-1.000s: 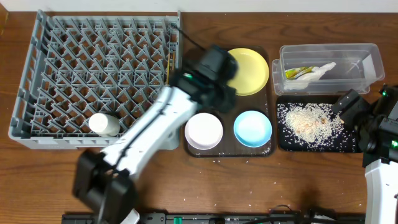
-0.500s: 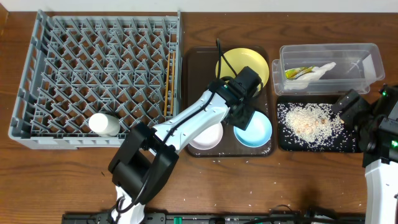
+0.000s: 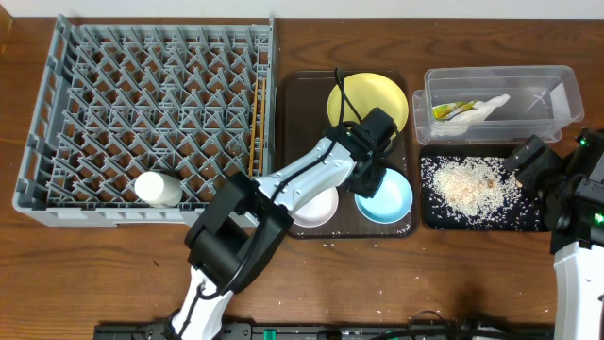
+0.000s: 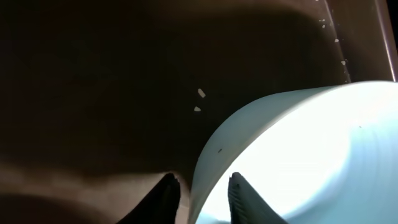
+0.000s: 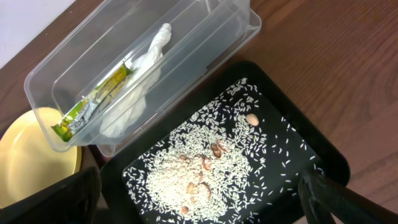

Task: Sort waste into correct bins and load items into the dishwasher
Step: 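Grasp the blue bowl rim with the left gripper and lift it to the rack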

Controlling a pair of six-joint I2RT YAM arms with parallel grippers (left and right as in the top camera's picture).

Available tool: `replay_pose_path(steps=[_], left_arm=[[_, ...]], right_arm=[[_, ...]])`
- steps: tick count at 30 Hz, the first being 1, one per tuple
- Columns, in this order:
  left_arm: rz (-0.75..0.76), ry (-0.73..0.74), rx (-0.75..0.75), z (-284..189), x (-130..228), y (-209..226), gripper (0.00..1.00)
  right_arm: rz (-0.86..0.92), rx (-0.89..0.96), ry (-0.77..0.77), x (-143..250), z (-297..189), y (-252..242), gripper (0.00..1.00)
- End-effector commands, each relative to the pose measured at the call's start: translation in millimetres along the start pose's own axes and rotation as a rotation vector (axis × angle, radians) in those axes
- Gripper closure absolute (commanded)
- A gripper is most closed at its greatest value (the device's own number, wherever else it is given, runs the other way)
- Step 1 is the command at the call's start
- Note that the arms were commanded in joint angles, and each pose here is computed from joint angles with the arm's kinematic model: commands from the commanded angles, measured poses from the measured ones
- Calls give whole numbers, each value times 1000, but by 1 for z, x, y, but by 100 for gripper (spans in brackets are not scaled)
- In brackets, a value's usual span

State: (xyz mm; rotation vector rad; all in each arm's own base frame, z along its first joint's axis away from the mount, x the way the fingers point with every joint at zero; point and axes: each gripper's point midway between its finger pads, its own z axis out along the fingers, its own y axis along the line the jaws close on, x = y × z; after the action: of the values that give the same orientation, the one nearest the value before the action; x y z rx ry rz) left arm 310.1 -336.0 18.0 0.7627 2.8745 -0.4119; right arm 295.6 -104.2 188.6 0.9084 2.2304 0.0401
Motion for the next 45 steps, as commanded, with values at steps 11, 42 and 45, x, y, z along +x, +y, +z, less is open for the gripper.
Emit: replay_pose_path(steps=[11,42,45], left_arm=[[17,8,26,8,-5,-3,92],[-330,-76,-1442,-304,56,325,93],[-370,-73,-1541,-304,59,332,93]], right_arm=[[0,12,-19,-6,-3,-3,1],[-1,13,-15,-5,-3,-2,1],[-1,13,-15,-5,-3,-2,1]])
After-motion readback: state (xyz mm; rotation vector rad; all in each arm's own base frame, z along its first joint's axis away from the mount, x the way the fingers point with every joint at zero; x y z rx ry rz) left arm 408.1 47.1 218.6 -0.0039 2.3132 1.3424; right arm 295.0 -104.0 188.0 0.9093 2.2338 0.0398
